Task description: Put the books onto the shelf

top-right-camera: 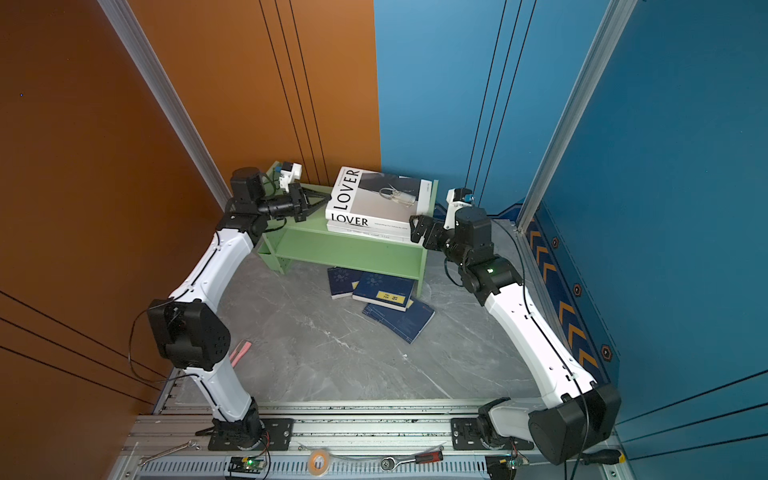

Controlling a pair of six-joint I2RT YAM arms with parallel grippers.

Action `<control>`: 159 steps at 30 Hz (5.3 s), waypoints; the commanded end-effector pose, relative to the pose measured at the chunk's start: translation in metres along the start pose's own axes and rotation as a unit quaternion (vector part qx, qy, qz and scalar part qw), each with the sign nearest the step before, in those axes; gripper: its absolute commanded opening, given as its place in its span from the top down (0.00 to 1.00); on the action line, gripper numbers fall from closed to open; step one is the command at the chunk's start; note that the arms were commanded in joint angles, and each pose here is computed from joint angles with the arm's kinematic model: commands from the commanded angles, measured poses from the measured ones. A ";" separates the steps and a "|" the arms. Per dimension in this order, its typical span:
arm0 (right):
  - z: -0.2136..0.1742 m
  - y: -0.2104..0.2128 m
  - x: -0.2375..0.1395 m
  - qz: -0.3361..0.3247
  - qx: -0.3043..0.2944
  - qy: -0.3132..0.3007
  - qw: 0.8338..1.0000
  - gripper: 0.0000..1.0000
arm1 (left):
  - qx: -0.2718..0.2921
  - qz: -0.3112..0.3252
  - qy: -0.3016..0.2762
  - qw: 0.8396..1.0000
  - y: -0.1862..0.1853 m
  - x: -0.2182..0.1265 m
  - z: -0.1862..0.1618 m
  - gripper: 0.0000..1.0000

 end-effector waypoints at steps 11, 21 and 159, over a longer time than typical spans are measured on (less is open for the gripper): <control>0.003 0.001 -0.003 0.020 0.014 -0.002 1.000 0.00 | -0.013 -0.027 0.016 0.999 0.003 -0.010 0.004 1.00; -0.001 -0.001 0.008 0.019 0.023 0.007 1.000 0.00 | -0.024 -0.029 0.033 0.999 0.004 0.002 -0.007 1.00; -0.055 -0.172 -0.091 -0.326 0.045 -0.020 0.944 0.00 | 0.128 0.454 -0.191 0.861 0.079 -0.190 -0.159 0.02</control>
Point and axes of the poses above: each gripper's point midway between its finger pads, its own x axis out along the fingers, its own y axis along the line the jaws close on, z = x × y, the point moved 2 cm from there along -x, back along the fingers, and after that the axes turned 10 degrees about x, right-handed, at the moved point
